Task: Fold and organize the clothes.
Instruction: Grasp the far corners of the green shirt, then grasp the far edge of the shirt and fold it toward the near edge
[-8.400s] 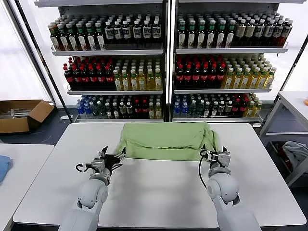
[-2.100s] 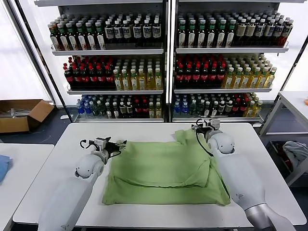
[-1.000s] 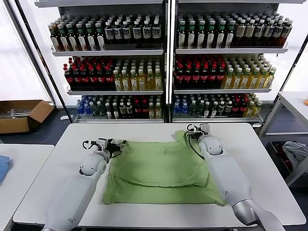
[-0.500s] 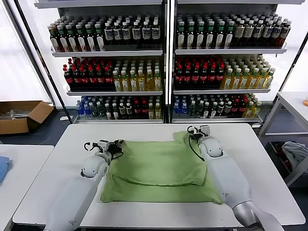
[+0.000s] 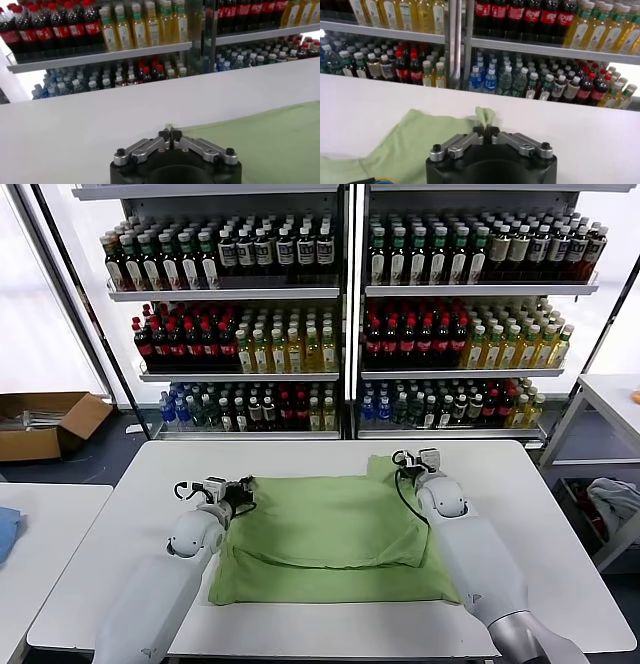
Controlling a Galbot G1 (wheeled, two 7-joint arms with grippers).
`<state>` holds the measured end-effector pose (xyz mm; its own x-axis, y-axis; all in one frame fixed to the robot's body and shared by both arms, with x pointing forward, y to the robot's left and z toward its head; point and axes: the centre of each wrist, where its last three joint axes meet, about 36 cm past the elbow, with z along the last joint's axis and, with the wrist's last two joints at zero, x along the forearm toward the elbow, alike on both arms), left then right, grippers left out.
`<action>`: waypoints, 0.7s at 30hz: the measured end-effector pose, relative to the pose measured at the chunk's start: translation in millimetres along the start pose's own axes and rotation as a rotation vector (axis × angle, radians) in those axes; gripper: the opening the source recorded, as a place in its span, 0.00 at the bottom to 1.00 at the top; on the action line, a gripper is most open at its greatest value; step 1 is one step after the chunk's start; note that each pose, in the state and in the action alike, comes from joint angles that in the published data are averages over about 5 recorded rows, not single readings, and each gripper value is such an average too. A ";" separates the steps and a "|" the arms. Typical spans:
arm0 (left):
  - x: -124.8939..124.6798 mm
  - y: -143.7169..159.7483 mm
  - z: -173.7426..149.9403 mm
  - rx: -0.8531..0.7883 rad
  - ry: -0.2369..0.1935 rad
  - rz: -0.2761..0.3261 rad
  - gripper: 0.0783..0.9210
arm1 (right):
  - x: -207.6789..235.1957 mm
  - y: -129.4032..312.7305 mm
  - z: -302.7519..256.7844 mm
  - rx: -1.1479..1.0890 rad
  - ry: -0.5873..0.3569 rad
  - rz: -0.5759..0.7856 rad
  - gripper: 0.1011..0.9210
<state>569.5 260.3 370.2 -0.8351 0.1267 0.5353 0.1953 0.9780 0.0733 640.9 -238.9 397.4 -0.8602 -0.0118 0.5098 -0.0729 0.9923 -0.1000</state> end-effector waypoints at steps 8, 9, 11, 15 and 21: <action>4.9 -2.3 -9.7 -0.009 -0.097 0.000 0.01 | 15.3 -7.4 -12.3 -0.027 -0.071 -0.002 0.01; 6.1 -2.2 -10.8 -0.010 -0.111 0.000 0.01 | 17.8 -8.0 -13.9 -0.031 -0.080 -0.003 0.01; 8.5 -2.3 -12.5 -0.014 -0.136 -0.001 0.01 | 23.0 -8.9 -16.9 -0.039 -0.099 -0.006 0.01; 13.2 -3.2 -14.7 -0.020 -0.173 -0.002 0.01 | 33.1 -9.3 -21.7 -0.049 -0.132 -0.010 0.01; 21.7 -2.6 -14.8 -0.033 -0.205 -0.004 0.01 | 49.9 -6.6 -19.9 -0.053 -0.162 -0.012 0.01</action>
<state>558.4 258.1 394.1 -0.9225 0.1571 0.3525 0.2055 0.9731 0.1042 608.5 -243.6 440.5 -0.9297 -0.0393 0.3662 -0.0608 0.9970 -0.0473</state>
